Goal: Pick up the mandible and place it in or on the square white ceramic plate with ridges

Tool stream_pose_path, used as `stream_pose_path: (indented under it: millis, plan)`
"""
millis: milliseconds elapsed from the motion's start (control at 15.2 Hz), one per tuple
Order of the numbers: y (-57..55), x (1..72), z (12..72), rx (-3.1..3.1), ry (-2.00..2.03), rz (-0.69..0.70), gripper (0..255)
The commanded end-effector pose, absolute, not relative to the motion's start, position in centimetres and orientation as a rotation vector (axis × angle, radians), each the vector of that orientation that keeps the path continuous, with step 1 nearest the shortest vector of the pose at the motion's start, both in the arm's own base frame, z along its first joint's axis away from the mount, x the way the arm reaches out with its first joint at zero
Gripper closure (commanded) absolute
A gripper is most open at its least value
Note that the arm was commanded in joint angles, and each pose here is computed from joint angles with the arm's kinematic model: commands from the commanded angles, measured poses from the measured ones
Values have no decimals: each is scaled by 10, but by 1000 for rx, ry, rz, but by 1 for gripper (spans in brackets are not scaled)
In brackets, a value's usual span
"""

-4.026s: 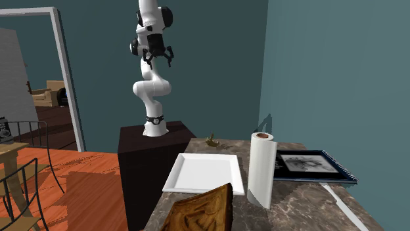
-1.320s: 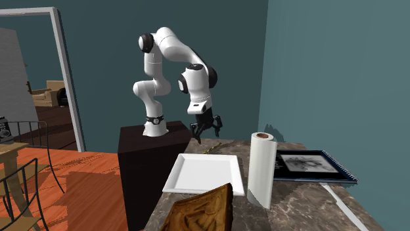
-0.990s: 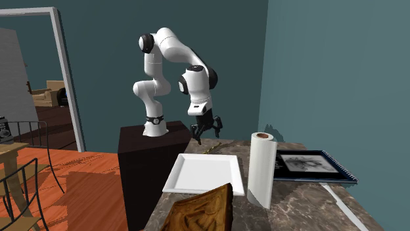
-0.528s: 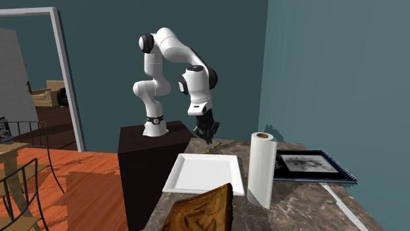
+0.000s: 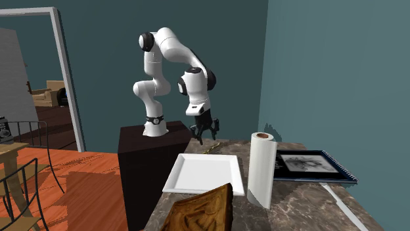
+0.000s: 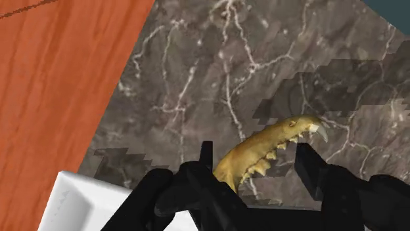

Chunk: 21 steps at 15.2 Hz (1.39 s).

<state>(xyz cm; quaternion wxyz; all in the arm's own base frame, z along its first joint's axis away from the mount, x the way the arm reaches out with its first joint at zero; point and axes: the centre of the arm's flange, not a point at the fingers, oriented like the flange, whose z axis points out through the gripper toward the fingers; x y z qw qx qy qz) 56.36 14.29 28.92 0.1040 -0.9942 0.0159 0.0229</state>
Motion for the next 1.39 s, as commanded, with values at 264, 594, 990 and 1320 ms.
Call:
stream_pose_path:
  millis: [264,594,990,1320]
  plan:
    - [119,583,291,-2871,335,-42,0]
    - [106,594,276,-2818,509,-109,0]
    - [112,597,253,-2818,509,-109,0]
    - [112,597,253,-2818,509,-109,0]
